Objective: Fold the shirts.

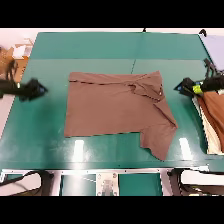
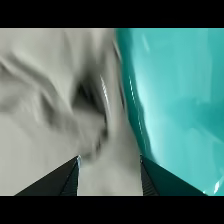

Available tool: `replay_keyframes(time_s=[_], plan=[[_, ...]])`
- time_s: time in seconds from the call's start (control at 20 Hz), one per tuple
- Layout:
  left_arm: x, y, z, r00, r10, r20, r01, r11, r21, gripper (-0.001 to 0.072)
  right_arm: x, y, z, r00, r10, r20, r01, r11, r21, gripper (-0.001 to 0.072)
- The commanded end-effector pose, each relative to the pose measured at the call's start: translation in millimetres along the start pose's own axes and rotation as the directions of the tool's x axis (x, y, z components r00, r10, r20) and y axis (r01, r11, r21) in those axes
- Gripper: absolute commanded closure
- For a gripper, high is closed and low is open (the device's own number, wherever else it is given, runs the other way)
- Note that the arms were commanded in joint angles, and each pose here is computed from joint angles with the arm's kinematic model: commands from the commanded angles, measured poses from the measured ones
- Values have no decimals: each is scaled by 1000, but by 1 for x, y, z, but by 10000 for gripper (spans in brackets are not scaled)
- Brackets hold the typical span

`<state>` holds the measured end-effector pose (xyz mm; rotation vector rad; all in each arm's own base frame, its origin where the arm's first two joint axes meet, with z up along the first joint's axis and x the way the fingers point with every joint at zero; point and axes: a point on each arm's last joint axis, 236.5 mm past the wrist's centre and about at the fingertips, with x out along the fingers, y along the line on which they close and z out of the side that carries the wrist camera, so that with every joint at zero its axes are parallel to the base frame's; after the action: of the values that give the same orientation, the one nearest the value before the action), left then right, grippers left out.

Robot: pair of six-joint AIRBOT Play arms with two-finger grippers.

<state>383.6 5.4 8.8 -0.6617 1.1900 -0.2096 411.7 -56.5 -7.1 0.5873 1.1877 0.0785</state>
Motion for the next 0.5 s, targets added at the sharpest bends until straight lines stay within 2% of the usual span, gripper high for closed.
replay_keyframes(time_s=[0.0,0.15,0.35,0.45], plan=[[14,40,-124,971,76,-227,-104,988,-116,332,-10,-19,-50,999,-25,24,23,997,69,290],[41,59,-191,942,55,-332,-131,968,-212,331,-12,-22,-65,999,-29,28,27,996,88,290],[67,44,-188,970,-66,-233,-2,960,-281,333,-10,-14,-64,999,10,38,-14,994,105,290],[72,45,-195,961,-84,-265,1,953,-302,332,-10,-13,-64,999,15,39,-19,994,107,290]])
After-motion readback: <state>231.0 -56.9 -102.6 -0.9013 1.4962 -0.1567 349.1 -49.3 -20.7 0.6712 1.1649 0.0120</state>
